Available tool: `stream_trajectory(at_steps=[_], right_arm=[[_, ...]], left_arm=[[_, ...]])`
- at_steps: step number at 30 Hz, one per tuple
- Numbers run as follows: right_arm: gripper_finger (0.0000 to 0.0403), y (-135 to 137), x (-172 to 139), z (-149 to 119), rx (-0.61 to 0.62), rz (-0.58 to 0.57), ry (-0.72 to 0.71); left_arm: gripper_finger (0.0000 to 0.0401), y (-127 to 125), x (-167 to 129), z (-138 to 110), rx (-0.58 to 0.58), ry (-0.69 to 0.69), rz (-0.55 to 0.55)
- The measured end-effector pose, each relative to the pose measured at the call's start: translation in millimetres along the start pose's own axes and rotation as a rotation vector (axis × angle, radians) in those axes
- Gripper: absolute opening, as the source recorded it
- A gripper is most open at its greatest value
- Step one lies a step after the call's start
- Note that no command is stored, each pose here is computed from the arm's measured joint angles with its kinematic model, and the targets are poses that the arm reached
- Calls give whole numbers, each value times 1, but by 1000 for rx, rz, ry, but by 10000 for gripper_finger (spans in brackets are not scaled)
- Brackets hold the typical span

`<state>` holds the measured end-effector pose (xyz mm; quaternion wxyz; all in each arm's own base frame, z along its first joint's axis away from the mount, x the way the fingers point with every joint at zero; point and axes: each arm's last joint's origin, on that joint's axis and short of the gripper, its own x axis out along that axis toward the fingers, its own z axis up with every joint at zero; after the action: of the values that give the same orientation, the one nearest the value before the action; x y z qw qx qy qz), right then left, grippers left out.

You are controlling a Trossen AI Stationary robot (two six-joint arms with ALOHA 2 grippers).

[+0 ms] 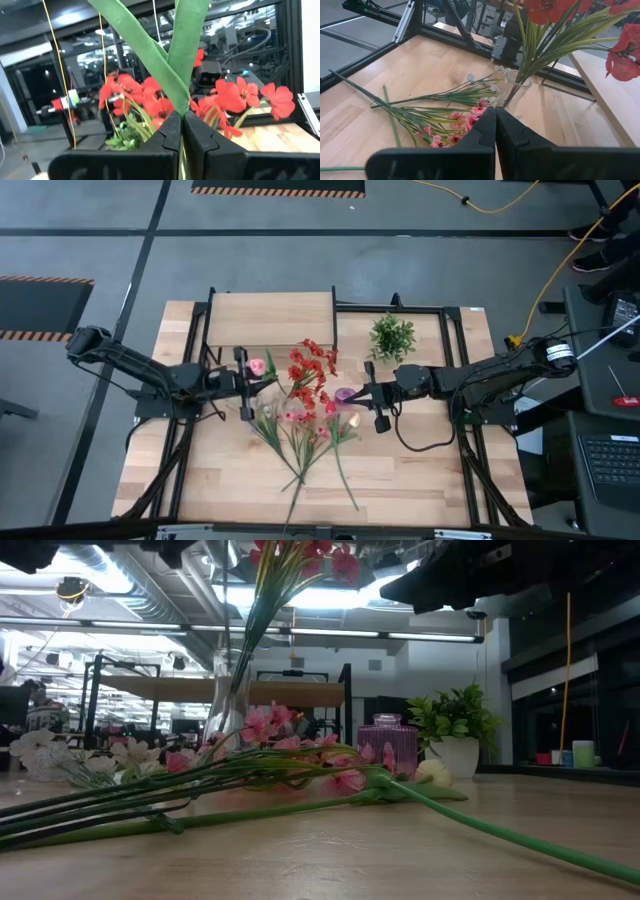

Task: Pick and place flowers into a vace then onto a shelf
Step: Put the pink tulip into the transparent vase

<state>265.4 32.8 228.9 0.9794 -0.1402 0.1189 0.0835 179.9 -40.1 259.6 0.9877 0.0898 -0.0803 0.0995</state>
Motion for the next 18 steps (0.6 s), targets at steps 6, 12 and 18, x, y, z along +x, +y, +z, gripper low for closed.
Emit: stream_trajectory(at_steps=[6, 12, 18], right_arm=[[3, 0, 0, 0, 0, 0, 1], [3, 0, 0, -1, 0, 3, 12], [3, 0, 0, -1, 1, 4, 14]], left_arm=[[3, -2, 4, -7, -9, 38, -1], [3, -8, 9, -17, 15, 84, -12], [3, -11, 14, -26, 56, 135, 16]])
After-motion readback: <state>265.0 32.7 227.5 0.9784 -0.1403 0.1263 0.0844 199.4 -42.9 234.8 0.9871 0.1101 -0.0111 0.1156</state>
